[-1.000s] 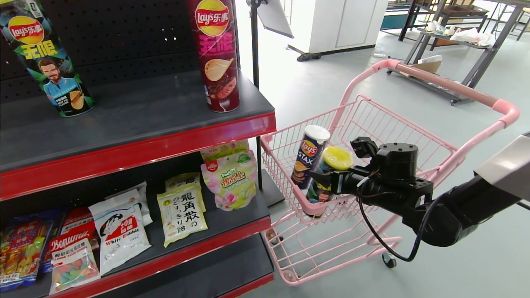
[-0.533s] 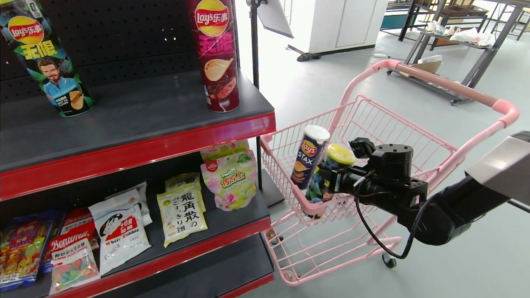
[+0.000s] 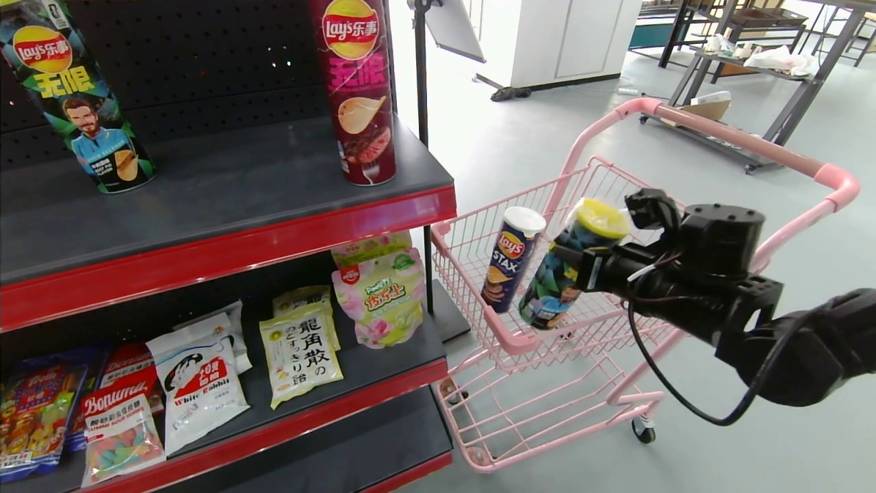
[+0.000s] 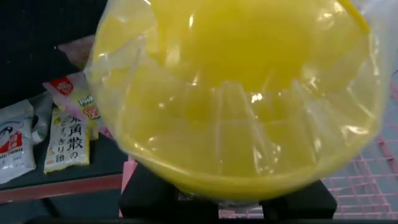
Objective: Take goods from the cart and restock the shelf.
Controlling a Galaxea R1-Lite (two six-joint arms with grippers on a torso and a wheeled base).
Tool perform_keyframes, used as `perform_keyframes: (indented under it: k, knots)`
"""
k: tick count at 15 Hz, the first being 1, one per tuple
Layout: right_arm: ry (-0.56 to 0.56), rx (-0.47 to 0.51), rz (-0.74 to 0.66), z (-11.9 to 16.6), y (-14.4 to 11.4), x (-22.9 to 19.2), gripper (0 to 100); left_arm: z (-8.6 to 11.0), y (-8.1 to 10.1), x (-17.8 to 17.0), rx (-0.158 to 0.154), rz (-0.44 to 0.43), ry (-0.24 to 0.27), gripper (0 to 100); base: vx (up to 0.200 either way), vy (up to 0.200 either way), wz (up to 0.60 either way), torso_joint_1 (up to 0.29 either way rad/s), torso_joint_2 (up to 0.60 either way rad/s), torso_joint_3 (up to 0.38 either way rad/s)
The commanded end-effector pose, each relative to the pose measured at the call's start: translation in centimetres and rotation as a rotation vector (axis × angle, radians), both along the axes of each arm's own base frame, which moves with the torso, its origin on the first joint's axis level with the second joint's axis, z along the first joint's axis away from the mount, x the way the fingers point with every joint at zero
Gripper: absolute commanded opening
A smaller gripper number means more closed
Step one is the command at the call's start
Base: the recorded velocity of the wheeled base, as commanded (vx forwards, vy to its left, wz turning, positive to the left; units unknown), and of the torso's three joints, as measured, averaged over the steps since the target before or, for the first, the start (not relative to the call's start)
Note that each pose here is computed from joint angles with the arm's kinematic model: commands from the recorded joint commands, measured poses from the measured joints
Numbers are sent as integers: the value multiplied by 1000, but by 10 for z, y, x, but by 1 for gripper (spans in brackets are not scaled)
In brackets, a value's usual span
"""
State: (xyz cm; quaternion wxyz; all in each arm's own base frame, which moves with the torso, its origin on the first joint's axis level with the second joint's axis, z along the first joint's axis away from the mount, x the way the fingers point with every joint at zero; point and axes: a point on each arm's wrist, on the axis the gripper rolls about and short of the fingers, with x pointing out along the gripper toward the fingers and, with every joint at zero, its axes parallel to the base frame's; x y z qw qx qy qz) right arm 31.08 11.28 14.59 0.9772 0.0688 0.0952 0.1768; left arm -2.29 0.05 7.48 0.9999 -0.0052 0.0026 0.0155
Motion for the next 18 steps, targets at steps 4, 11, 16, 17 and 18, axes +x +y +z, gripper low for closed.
perform_keyframes:
  k: [4, 11, 16, 17, 18]
  knots:
    - [-213, 3, 1, 116, -27, -67, 0, 0, 0, 0, 0, 0, 1, 100, 0, 0, 0, 0, 0, 0]
    - [48, -165, 300, 116, -40, -199, 0, 0, 0, 0, 0, 1, 1, 100, 0, 0, 0, 0, 0, 0]
    - [13, -159, 382, 128, -24, -179, 0, 0, 0, 0, 0, 1, 1, 100, 0, 0, 0, 0, 0, 0]
    - [0, -168, 387, 132, -20, -173, 0, 0, 0, 0, 0, 1, 1, 100, 0, 0, 0, 0, 0, 0]
    - [-3, -182, 391, 132, -17, -169, 0, 0, 0, 0, 0, 1, 1, 100, 0, 0, 0, 0, 0, 0]
